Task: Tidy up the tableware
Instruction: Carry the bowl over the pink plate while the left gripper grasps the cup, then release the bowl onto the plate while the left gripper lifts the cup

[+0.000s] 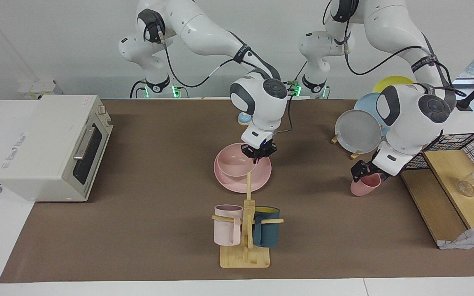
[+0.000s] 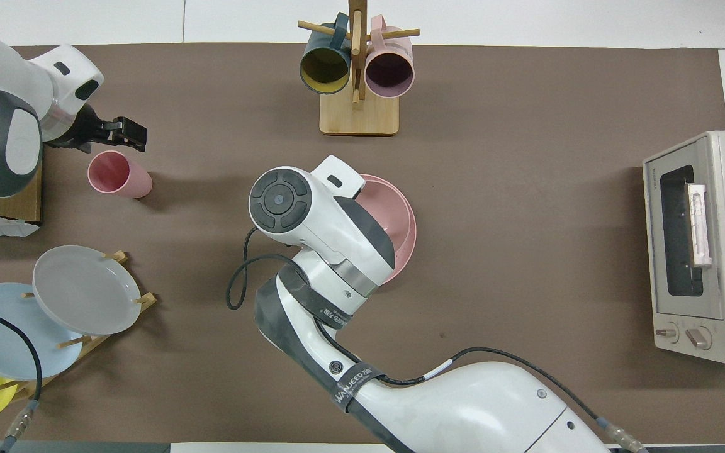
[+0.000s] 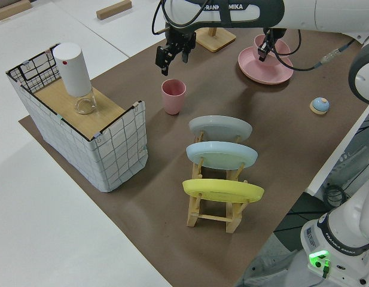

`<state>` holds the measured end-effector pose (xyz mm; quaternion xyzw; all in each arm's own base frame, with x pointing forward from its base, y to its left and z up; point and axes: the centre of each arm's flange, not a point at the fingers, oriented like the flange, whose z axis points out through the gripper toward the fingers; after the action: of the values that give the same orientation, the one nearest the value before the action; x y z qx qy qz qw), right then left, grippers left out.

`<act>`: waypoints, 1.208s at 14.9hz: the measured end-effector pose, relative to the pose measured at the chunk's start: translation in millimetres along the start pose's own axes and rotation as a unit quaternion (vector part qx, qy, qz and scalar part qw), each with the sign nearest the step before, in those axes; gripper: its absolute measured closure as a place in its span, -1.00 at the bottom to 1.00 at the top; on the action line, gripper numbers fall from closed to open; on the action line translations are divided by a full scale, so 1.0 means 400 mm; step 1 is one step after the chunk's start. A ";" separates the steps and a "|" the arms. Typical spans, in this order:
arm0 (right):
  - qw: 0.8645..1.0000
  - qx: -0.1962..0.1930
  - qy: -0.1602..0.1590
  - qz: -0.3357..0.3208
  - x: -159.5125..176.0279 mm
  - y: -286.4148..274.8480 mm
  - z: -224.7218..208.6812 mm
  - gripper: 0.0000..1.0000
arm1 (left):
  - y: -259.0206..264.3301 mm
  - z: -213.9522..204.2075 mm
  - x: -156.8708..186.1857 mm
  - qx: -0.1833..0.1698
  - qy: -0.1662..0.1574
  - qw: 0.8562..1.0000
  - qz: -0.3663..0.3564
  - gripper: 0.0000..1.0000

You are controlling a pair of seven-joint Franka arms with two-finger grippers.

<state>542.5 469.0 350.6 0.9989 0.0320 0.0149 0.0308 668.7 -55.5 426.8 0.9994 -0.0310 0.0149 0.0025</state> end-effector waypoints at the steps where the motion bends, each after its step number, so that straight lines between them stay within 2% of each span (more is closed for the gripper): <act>1: 1.000 0.007 -0.003 0.008 -0.007 -0.006 0.012 0.92 | 0.001 0.008 0.001 0.000 -0.002 1.000 0.000 -1.00; 8: 1.000 0.018 -0.005 0.018 -0.010 -0.010 0.008 0.91 | 0.004 0.073 -0.020 0.000 -0.028 1.000 -0.002 -1.00; 10: 0.999 0.027 -0.008 0.022 -0.010 -0.013 0.010 0.84 | 0.004 0.091 -0.028 0.001 -0.034 0.999 -0.011 -1.00; 12: 0.999 0.027 -0.008 0.025 -0.005 -0.006 0.011 0.52 | 0.005 0.112 -0.039 0.001 -0.032 0.999 -0.018 -0.91; 13: 0.999 0.026 -0.010 0.028 0.000 0.002 0.007 0.28 | 0.005 0.123 -0.045 0.001 -0.028 0.999 -0.019 -0.71; 15: 0.999 0.023 -0.010 0.035 0.019 0.022 -0.028 -0.17 | 0.006 0.143 -0.057 0.001 -0.024 1.000 -0.020 -0.17; 18: 0.999 0.024 0.002 0.043 0.090 0.151 -0.173 -0.76 | 0.005 0.140 -0.058 0.001 -0.020 1.000 -0.020 0.56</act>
<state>579.9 415.4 424.5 0.9998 -0.0105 0.0176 0.0061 647.0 -56.6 370.2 0.9999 -0.0111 -0.0049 0.0017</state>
